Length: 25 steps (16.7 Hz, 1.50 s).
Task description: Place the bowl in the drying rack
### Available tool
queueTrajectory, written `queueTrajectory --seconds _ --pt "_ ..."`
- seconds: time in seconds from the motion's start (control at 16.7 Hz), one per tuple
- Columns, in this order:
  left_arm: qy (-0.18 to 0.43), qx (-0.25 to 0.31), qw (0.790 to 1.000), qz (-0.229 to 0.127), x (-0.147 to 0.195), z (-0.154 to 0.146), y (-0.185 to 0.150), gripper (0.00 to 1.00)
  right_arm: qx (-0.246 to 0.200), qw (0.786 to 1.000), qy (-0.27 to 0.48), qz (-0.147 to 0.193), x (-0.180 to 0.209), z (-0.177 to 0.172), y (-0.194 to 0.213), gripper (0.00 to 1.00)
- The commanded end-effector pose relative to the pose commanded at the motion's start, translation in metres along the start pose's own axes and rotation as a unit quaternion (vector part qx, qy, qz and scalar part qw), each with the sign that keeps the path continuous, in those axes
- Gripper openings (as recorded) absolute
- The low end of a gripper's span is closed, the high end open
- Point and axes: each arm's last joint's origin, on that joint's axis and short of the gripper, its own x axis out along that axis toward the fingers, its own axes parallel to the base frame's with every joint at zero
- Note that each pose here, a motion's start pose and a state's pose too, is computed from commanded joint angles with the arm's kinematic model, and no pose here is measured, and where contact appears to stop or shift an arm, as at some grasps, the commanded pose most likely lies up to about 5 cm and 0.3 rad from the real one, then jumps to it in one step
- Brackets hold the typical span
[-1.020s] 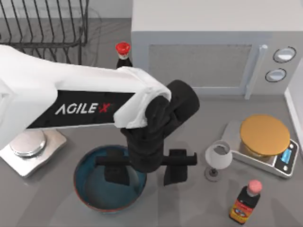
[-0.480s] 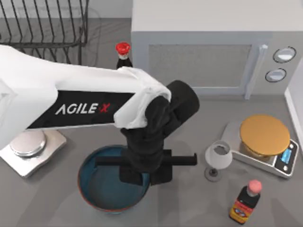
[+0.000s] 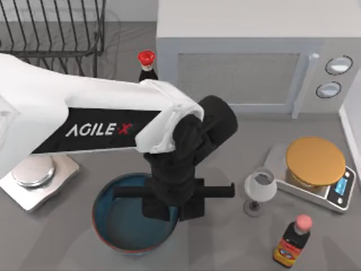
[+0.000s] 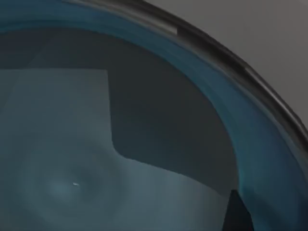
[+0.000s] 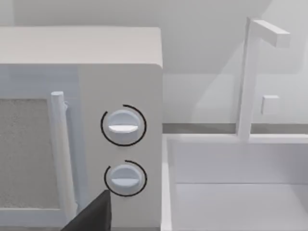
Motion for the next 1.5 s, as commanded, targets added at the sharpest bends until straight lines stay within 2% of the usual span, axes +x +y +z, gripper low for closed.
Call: queueTrajectory --seconds 0.12,0.3,0.6,0.84,0.96,1.26,1.38,1.5 --pt "0.0 0.0 1.0 0.001 -0.008 0.002 -0.003 0.0 0.0 1.0 0.0 0.0 0.0 0.0 0.0 1.0" --pt "0.0 -0.001 1.0 0.001 -0.039 0.01 -0.012 0.0 0.0 1.0 0.0 0.0 0.0 0.0 0.0 1.0" --pt "0.013 -0.001 1.0 0.013 -0.127 0.012 -0.016 0.0 0.0 1.0 0.0 0.0 0.0 0.0 0.0 1.0" --pt "0.004 0.0 1.0 0.004 -0.186 0.003 -0.005 0.0 0.0 1.0 0.0 0.0 0.0 0.0 0.0 1.0" --pt "0.0 0.0 1.0 0.0 -0.199 0.0 -0.001 0.0 0.0 1.0 0.0 0.0 0.0 0.0 0.0 1.0" --pt "0.0 0.0 1.0 0.0 -0.198 0.001 0.0 0.0 0.0 1.0 0.0 0.0 0.0 0.0 0.0 1.0" --pt "-0.012 -0.002 1.0 -0.016 -0.203 0.005 0.009 0.0 0.0 1.0 0.0 0.0 0.0 0.0 0.0 1.0" --pt "-0.04 -0.008 0.998 -0.048 -0.213 0.012 0.029 0.0 0.0 1.0 0.0 0.0 0.0 0.0 0.0 1.0"
